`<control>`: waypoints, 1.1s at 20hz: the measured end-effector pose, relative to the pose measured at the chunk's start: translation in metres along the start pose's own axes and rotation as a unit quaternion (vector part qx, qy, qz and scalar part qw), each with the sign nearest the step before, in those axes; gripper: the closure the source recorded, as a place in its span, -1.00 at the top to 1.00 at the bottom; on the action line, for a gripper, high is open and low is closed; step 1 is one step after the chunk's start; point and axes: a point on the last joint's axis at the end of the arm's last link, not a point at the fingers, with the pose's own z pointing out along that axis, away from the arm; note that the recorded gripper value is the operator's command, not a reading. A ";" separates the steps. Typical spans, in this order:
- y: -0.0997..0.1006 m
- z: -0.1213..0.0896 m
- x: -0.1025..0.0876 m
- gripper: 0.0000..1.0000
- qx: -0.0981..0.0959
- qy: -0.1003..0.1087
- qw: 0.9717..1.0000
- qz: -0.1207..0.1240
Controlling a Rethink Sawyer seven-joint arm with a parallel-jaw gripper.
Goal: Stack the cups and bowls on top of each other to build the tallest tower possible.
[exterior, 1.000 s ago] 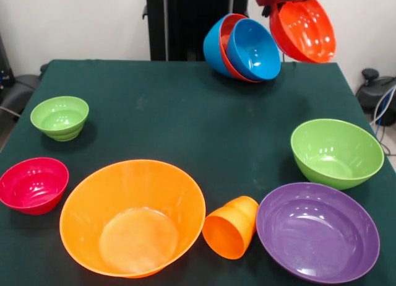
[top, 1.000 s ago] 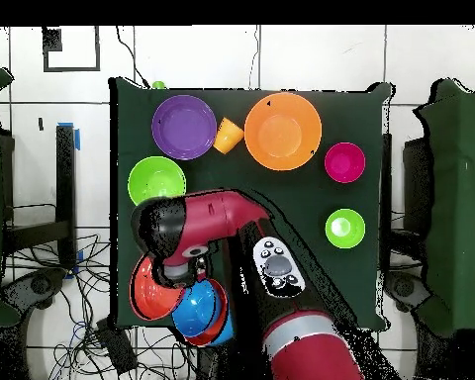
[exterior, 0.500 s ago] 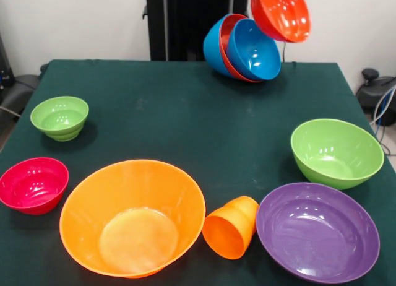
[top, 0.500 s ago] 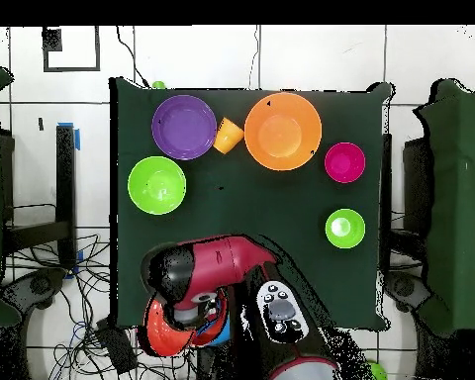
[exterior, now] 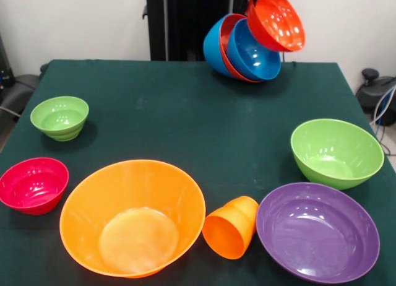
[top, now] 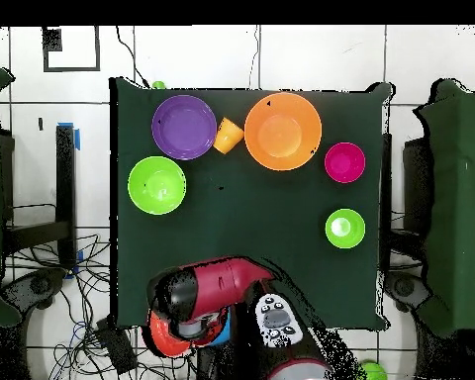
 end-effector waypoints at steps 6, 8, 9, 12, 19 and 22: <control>0.021 0.012 -0.014 -1.00 -0.005 -0.046 0.999 -0.017; 0.025 0.015 -0.015 -1.00 -0.005 -0.051 0.998 -0.021; 0.027 0.016 -0.015 -1.00 -0.005 -0.051 0.998 -0.023; 0.033 0.023 -0.013 -1.00 -0.003 -0.043 0.999 -0.029; 0.021 0.050 0.000 -1.00 0.011 -0.013 1.000 -0.022; 0.007 0.062 0.007 -1.00 0.020 -0.001 1.000 -0.015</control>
